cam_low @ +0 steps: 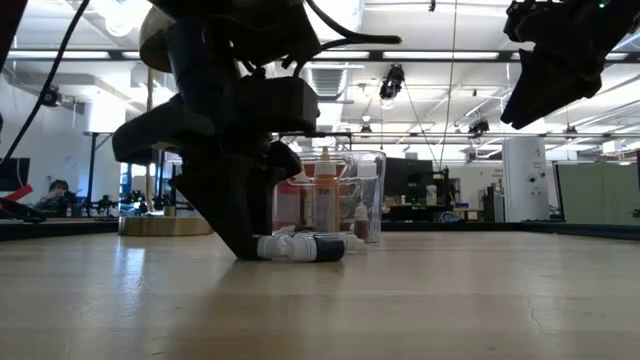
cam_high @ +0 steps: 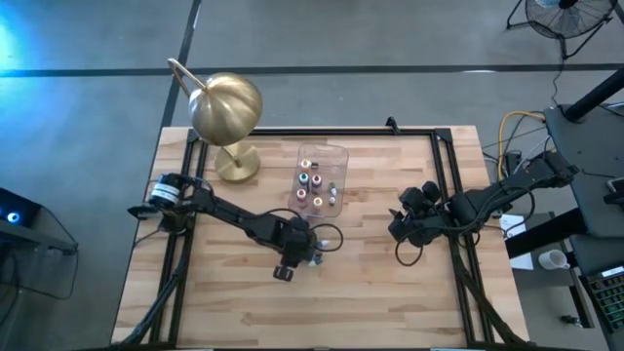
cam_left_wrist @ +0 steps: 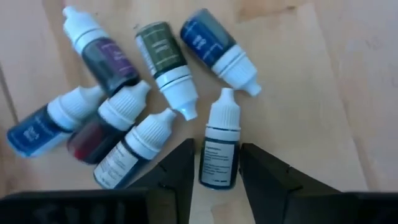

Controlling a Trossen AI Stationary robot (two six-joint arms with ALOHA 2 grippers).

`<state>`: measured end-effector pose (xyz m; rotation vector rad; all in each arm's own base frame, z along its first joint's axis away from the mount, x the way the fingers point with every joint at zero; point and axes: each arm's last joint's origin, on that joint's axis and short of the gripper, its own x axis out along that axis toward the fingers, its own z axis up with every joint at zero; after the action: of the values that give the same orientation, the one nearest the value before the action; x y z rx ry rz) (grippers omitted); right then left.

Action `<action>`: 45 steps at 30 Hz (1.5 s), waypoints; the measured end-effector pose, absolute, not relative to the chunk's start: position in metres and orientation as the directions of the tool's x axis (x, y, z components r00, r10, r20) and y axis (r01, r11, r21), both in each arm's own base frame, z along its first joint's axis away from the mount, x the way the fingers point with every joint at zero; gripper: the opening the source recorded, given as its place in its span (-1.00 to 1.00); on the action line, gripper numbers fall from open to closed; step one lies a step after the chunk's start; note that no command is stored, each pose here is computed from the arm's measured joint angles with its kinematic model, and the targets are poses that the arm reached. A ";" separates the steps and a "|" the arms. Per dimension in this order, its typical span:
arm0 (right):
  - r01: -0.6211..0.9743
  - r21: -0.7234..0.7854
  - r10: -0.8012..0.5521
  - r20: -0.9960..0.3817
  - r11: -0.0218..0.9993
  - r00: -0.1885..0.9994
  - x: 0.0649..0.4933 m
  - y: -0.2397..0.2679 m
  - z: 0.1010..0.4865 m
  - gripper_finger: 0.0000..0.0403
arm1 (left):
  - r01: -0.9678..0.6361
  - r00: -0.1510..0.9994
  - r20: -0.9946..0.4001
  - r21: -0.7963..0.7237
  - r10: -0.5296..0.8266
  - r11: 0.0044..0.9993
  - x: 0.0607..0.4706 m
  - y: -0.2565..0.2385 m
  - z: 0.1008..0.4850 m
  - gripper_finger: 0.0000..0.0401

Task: Pick & Place food coloring
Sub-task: Put the small green food coloring bottle into the transparent bin, then put the bottom small blue food coloring bottle into the transparent bin

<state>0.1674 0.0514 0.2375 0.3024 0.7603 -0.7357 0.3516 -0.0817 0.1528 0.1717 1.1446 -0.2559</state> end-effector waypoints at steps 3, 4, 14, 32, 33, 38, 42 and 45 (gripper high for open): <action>0.700 -0.008 -0.493 -0.716 0.714 0.495 0.167 0.051 0.238 0.09 | 0.233 0.394 -0.915 0.006 -0.089 0.973 0.353 -0.082 0.155 -0.51; 0.700 -0.008 -0.493 -0.715 0.714 0.495 0.167 0.051 0.238 0.09 | 0.215 0.399 -0.913 0.006 -0.082 0.977 0.354 -0.081 0.156 -0.53; 0.704 -0.001 -0.490 -0.720 0.710 0.492 0.167 0.051 0.237 0.09 | 0.003 0.514 -0.858 0.013 0.010 1.000 0.369 -0.079 0.240 -0.87; 0.714 0.012 -0.489 -0.720 0.700 0.492 0.167 0.051 0.237 0.09 | -0.535 0.552 -0.638 0.224 0.537 0.815 0.378 0.074 0.343 -0.31; 0.714 0.012 -0.489 -0.720 0.700 0.492 0.167 0.051 0.237 0.09 | -0.531 0.562 -0.629 0.224 0.537 0.817 0.378 0.071 0.349 -0.26; 0.714 0.013 -0.489 -0.720 0.700 0.492 0.167 0.051 0.237 0.09 | -0.319 0.716 -0.598 0.179 0.361 0.931 0.375 0.029 0.387 -0.15; 0.711 0.002 -0.495 -0.716 0.704 0.492 0.167 0.051 0.238 0.09 | -0.064 0.675 -0.724 0.137 0.144 0.988 0.370 -0.007 0.372 -0.14; 0.710 0.000 -0.496 -0.715 0.705 0.492 0.167 0.051 0.238 0.09 | -0.020 0.583 -0.809 0.079 0.075 0.997 0.370 -0.032 0.338 -0.14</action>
<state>0.1669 0.0511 0.2376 0.3143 0.7545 -0.7459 0.3698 -0.0316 0.3382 0.0633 0.9465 0.0555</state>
